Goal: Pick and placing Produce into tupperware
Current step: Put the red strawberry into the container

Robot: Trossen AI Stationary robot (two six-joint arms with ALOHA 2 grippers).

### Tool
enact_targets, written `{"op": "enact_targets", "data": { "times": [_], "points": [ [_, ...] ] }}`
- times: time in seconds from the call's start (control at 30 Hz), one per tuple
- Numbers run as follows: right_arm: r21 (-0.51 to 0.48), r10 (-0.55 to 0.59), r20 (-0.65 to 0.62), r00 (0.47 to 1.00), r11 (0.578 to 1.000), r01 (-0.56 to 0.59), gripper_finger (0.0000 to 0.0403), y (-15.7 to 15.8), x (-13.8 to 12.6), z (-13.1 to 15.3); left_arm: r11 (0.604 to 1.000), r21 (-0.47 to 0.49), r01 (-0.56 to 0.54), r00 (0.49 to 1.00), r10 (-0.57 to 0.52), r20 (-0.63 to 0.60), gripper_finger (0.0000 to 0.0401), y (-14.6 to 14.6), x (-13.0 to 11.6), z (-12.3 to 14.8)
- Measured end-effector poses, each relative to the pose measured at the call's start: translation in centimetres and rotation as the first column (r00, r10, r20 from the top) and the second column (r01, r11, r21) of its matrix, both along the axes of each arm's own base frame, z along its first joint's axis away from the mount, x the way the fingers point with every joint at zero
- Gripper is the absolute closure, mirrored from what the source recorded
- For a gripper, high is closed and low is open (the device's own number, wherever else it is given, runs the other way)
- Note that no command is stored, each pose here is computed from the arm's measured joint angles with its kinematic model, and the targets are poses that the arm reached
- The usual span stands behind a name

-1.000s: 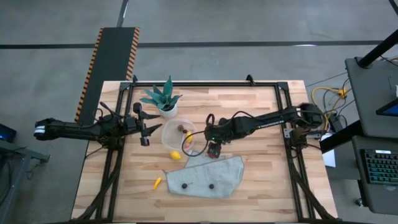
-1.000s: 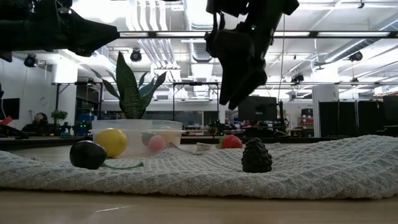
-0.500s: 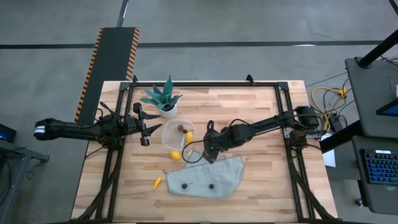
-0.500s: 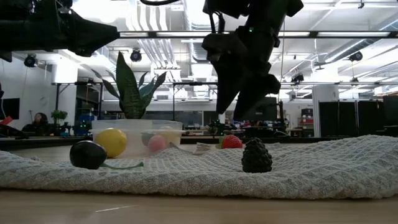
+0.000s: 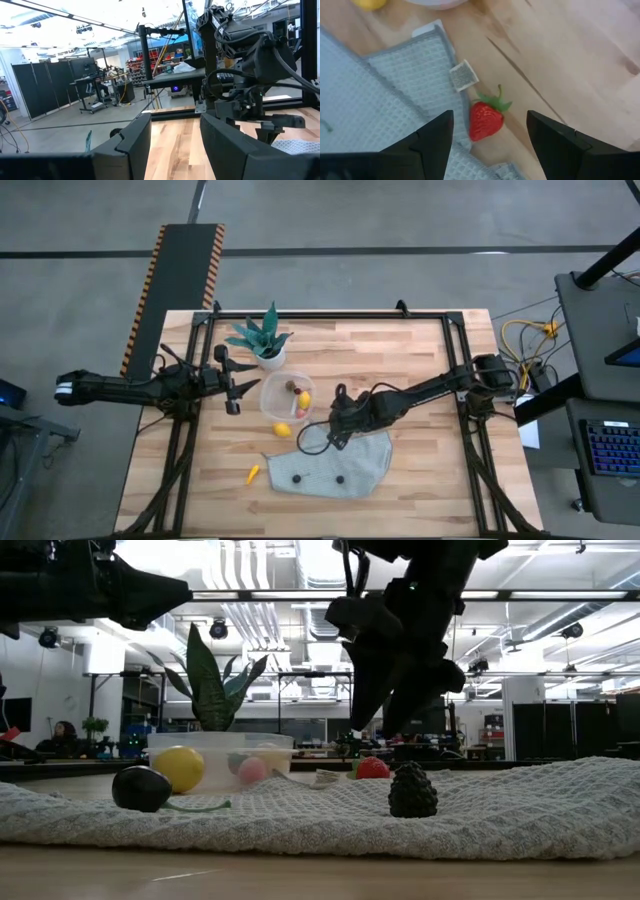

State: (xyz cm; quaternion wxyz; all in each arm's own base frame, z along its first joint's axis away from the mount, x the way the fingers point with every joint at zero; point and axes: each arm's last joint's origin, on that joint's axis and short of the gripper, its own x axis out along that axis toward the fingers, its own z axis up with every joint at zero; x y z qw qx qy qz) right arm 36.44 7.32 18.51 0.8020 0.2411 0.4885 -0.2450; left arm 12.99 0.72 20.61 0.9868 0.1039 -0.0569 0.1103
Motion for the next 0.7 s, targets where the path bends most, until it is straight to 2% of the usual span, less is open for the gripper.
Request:
{"op": "enact_targets", "data": {
  "times": [0.2,0.47,0.7],
  "points": [
    [0.000,-0.044,-0.007,0.999,0.999,0.044,0.0161,0.1,-0.4,-0.6,1.000,0.000,0.000,1.000,0.000,0.001,0.0244,0.0,0.0,0.0],
    [0.019,-0.035,0.061,0.998,0.999,0.034,0.0161,0.9,-0.4,-1.4,1.000,0.002,0.000,1.000,0.000,0.002,0.0244,0.0,0.0,0.0],
    [0.020,-0.052,0.048,0.998,0.998,0.051,0.0161,0.7,-0.9,-2.4,1.000,0.002,0.000,1.000,0.000,0.003,0.0244,0.0,0.0,0.1]
  ]
}}
